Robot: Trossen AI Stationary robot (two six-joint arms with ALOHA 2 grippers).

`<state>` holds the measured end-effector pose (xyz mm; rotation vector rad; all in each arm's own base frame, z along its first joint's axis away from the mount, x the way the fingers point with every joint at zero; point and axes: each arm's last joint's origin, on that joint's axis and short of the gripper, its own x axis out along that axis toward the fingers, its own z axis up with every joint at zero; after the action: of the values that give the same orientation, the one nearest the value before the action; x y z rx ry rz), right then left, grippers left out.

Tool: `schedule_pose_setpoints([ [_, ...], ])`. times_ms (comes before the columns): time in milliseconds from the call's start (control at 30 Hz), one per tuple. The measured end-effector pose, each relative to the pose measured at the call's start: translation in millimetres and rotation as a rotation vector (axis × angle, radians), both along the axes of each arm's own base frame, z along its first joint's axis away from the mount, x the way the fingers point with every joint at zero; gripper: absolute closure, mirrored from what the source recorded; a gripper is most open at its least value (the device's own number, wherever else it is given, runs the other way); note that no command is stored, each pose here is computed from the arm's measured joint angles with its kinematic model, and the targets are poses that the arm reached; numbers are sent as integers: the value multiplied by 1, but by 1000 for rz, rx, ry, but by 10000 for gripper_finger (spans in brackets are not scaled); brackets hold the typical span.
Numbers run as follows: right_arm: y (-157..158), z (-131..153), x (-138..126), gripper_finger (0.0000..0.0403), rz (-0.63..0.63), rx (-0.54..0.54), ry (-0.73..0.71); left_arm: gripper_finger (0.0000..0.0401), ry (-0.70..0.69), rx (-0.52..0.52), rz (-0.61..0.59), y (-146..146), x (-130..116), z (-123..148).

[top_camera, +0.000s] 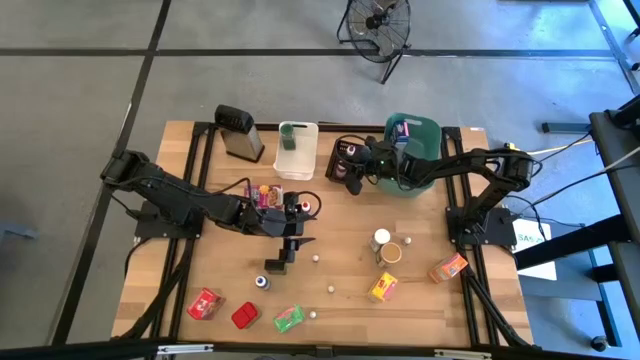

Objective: Pick & Place Kitchen Items
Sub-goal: Put the large pink food coloring bottle into the black bin

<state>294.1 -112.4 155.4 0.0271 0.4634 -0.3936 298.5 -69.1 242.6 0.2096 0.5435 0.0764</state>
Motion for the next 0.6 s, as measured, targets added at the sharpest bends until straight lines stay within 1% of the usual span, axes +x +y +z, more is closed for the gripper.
schedule_pose_setpoints([
  [100,0,0,0,358,5,-5,3,157,0,0,0,0,0,0],
  [267,0,0,0,341,13,-5,5,159,0,0,0,0,0,0],
  [433,2,0,1,336,75,-3,-2,158,0,0,0,0,0,0],
  [600,2,0,1,334,60,2,-4,159,0,0,0,0,0,0],
])
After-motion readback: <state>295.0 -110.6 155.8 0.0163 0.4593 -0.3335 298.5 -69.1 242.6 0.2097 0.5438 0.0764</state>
